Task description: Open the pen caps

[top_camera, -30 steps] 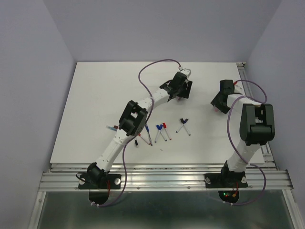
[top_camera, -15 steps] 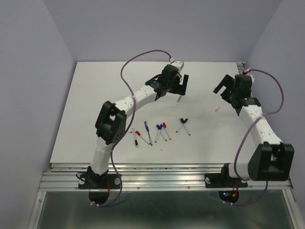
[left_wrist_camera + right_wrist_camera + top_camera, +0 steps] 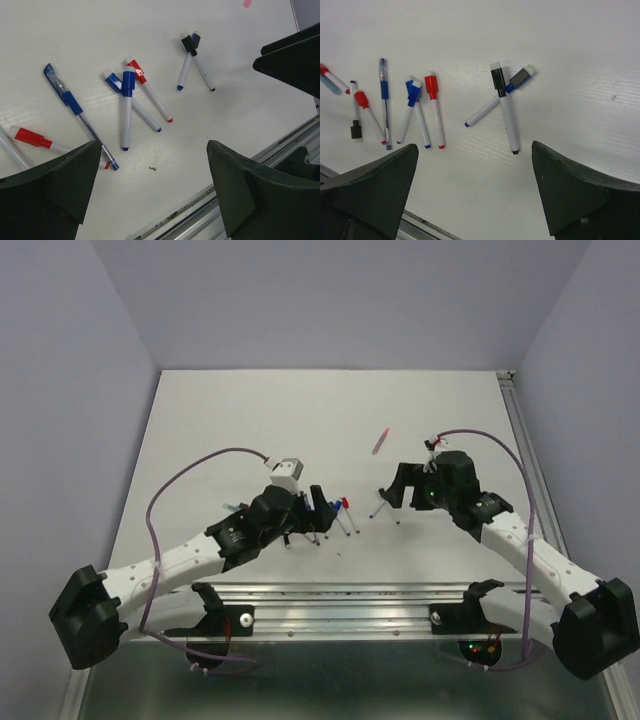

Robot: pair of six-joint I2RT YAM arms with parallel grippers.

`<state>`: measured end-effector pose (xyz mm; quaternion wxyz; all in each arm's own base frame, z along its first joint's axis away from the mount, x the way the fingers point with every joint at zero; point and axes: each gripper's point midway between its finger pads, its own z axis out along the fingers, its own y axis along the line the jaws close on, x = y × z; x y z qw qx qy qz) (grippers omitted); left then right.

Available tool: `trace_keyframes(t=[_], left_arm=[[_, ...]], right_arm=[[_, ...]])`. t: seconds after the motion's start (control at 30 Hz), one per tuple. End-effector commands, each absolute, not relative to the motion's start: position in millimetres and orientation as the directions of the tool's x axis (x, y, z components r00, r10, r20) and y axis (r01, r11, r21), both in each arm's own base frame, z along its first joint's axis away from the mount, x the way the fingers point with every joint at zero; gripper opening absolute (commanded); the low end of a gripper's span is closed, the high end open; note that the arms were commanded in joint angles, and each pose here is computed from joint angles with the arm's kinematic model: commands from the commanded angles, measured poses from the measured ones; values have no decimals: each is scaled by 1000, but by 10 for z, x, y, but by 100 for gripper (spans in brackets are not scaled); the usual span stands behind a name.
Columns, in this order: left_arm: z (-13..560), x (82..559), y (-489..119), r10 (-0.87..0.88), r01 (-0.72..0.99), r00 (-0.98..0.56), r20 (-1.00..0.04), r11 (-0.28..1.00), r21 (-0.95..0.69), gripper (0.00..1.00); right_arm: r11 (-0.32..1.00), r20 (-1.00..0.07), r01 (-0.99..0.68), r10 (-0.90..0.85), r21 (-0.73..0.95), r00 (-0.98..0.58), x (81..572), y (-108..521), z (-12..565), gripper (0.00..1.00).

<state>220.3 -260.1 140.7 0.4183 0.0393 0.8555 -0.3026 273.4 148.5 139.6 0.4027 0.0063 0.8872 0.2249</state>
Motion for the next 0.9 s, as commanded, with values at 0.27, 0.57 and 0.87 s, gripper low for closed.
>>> trace_keyframes(t=[0.27,0.57,0.87], left_arm=[[1497,1898,-2202,-416,197,-630,-656,731,-653,99],[1543,1922,-2090,-413,186,-602,-684,760,-623,99],[1525,1952,-2068,-403,173,-597,-693,779,-602,99]], right_arm=[[943,-685,-254,-39,216,-727,3033,1596,896,75],[926,-638,-323,-130,196,-759,3045,1748,610,67],[924,-613,-342,-170,173,-772,3031,1801,429,55]])
